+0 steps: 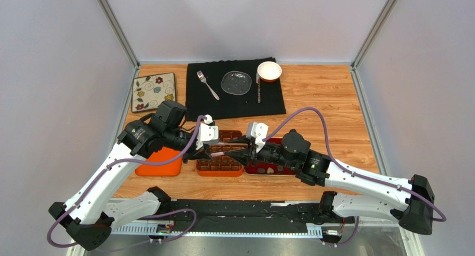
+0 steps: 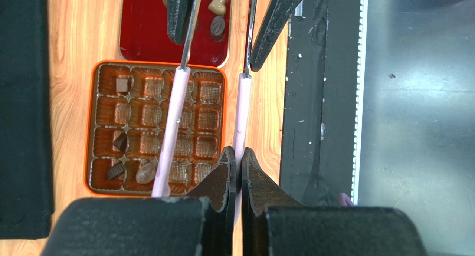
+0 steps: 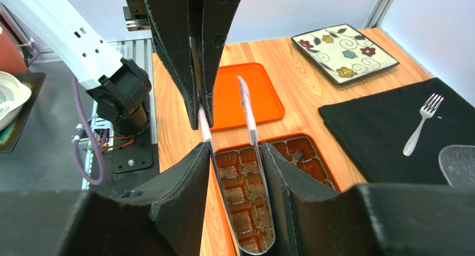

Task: Pack the chocolate
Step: Adjust the clamp, then pick up the fake chocolate from the plate, then place the fake chocolate in the packing box.

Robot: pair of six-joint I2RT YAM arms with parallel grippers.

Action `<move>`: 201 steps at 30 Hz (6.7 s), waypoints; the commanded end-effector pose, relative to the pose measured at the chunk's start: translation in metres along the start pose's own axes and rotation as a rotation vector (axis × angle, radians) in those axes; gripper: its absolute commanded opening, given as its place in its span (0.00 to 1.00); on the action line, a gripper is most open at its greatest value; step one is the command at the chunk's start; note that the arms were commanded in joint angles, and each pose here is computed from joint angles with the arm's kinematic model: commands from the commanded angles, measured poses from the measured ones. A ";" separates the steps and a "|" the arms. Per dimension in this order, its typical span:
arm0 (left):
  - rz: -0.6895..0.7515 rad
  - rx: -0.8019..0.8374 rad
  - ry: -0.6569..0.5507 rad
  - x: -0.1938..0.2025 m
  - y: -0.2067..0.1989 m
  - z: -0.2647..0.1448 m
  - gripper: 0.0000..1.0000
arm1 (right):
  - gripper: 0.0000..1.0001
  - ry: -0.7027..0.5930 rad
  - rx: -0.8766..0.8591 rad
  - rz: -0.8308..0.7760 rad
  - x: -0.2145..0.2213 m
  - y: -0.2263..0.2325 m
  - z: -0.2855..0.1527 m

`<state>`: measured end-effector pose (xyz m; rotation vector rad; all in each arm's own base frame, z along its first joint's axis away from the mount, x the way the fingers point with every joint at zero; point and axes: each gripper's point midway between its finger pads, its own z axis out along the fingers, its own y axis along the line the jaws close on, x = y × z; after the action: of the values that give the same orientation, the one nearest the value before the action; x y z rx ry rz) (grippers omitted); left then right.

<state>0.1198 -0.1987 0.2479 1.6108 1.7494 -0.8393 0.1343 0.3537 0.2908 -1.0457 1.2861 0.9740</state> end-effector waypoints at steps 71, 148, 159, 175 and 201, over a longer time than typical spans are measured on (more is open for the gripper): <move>-0.488 -0.300 -0.003 0.101 0.101 0.005 0.46 | 0.34 0.427 0.679 0.292 0.118 -0.069 -0.121; -0.834 -0.443 0.031 0.196 0.121 0.004 0.78 | 0.25 0.283 0.511 0.208 0.037 -0.092 -0.045; -0.844 -0.415 -0.012 0.185 0.107 0.002 0.79 | 0.25 0.296 0.457 0.203 0.050 -0.109 0.020; -0.831 -0.424 -0.015 0.181 0.104 -0.004 0.80 | 0.27 0.310 0.443 0.239 0.073 -0.130 0.053; -0.830 -0.424 -0.012 0.180 0.102 -0.007 0.79 | 0.35 0.324 0.446 0.259 0.080 -0.132 0.049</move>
<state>0.2024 -0.0764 0.0918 0.5490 2.4690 -0.7441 0.2728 0.3574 0.1889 -0.7590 1.9260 0.6215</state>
